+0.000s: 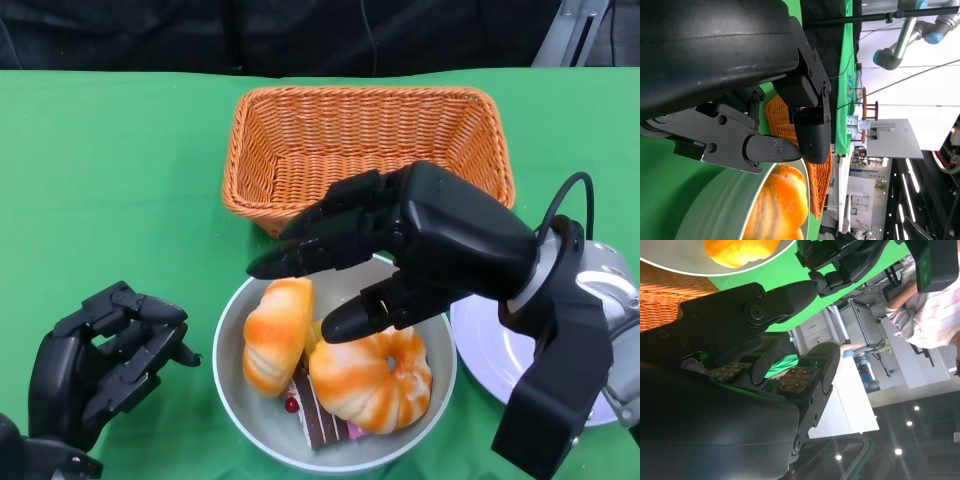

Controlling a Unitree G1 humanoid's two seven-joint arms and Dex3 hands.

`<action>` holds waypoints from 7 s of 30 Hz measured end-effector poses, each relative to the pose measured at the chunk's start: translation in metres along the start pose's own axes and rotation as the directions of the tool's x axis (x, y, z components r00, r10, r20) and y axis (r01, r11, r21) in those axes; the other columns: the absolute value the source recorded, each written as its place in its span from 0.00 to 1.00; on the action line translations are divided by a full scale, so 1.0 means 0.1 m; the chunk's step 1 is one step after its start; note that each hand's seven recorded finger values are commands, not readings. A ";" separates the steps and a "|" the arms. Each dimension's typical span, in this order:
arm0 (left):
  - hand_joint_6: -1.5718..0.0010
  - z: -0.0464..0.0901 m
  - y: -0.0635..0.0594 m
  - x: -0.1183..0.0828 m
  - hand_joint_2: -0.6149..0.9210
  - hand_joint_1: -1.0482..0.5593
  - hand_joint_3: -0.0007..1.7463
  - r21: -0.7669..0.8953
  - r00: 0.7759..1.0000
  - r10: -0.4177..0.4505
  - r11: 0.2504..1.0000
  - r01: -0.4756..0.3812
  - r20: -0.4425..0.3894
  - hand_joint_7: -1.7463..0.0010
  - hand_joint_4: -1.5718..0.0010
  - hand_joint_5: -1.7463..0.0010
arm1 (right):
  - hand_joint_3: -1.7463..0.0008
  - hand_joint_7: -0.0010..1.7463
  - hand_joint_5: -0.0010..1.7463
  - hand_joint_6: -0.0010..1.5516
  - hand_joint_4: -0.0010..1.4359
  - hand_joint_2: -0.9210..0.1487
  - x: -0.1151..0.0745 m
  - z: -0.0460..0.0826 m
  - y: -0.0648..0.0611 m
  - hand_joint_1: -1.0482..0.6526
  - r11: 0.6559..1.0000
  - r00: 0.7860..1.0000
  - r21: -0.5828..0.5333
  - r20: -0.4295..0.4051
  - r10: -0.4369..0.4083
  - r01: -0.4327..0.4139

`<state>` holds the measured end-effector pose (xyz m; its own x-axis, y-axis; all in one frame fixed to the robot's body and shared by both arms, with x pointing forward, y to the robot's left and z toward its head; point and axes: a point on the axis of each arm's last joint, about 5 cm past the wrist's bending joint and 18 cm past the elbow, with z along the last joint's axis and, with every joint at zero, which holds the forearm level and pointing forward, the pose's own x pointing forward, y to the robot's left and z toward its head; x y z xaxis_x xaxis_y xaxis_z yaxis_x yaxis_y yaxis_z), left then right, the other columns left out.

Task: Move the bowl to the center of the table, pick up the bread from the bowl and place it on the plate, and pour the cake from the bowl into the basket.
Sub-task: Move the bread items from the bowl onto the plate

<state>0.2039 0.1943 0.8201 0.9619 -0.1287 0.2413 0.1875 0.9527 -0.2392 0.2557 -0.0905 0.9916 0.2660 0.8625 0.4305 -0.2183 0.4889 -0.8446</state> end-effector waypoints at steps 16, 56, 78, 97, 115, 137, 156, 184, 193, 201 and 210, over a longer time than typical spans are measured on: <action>0.40 0.01 0.01 0.04 1.00 0.52 0.14 -0.003 1.000 -0.003 1.000 0.003 0.014 0.45 0.47 0.24 | 1.00 0.00 0.10 0.49 0.55 0.08 0.00 0.00 -0.01 0.28 1.000 1.000 -0.005 0.004 -0.005 0.005; 0.41 0.04 -0.06 0.06 1.00 0.33 0.14 0.002 0.999 -0.009 1.000 0.010 -0.046 1.00 0.32 0.98 | 1.00 0.00 0.04 0.49 0.52 0.14 0.09 0.01 0.13 0.24 0.988 0.994 -0.141 0.073 0.076 -0.065; 0.24 0.10 -0.07 0.03 1.00 0.37 0.04 0.193 0.994 0.100 0.977 -0.092 -0.032 0.99 0.42 0.48 | 1.00 0.00 0.02 0.49 0.55 0.10 0.06 -0.08 0.33 0.24 0.987 0.992 -0.136 0.071 0.100 -0.090; 0.48 0.09 0.01 0.08 1.00 0.41 0.01 -0.015 0.993 0.109 0.994 -0.108 0.035 0.36 0.47 0.16 | 1.00 0.00 0.02 0.50 0.59 0.09 0.03 -0.10 0.44 0.25 0.986 0.992 -0.133 0.069 0.106 -0.096; 0.38 0.08 0.04 0.12 0.99 0.36 0.00 -0.134 0.993 0.066 0.990 -0.053 0.096 0.55 0.51 0.13 | 0.99 0.00 0.01 0.52 0.60 0.07 0.01 -0.12 0.55 0.27 0.975 0.992 -0.192 0.048 0.121 -0.109; 0.40 0.11 -0.01 0.17 1.00 0.49 0.07 -0.107 0.987 0.089 0.991 -0.075 0.135 0.53 0.51 0.18 | 1.00 0.01 0.03 0.56 0.67 0.10 -0.04 -0.20 0.72 0.31 0.972 0.993 -0.208 0.029 0.115 -0.107; 0.35 0.13 -0.03 0.16 1.00 0.52 0.10 -0.087 0.984 0.102 0.992 -0.090 0.143 0.55 0.47 0.27 | 0.99 0.00 0.03 0.58 0.65 0.08 0.00 -0.22 0.87 0.33 0.963 0.995 -0.251 -0.002 0.103 -0.100; 0.43 0.13 -0.04 0.14 1.00 0.55 0.15 -0.040 0.974 0.130 0.991 -0.125 0.185 0.41 0.45 0.25 | 1.00 0.01 0.23 0.73 0.77 0.05 0.02 -0.33 0.96 0.40 0.939 0.983 -0.290 -0.077 0.168 -0.183; 0.43 0.13 -0.05 0.15 1.00 0.55 0.16 -0.036 0.975 0.125 0.992 -0.120 0.182 0.40 0.45 0.25 | 1.00 0.00 0.41 0.75 0.67 0.02 0.04 -0.34 0.94 0.42 0.944 0.976 -0.253 -0.102 0.193 -0.213; 0.44 0.13 -0.05 0.15 1.00 0.55 0.17 -0.033 0.975 0.124 0.992 -0.120 0.185 0.39 0.46 0.25 | 0.99 0.01 0.59 0.77 0.58 0.02 -0.01 -0.35 0.97 0.45 0.960 0.983 -0.220 -0.096 0.157 -0.175; 0.44 0.13 -0.05 0.15 1.00 0.54 0.16 -0.033 0.974 0.126 0.992 -0.122 0.190 0.40 0.46 0.25 | 0.94 0.01 0.66 0.77 0.55 0.00 -0.06 -0.38 1.04 0.46 0.971 0.996 -0.230 -0.065 0.056 -0.070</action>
<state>0.2144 0.1915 0.8375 0.9224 0.0467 0.3835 0.0755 0.9517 -0.2975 0.2667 -0.0500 0.8892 0.3137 0.8783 0.3607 -0.0149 0.3844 -0.9230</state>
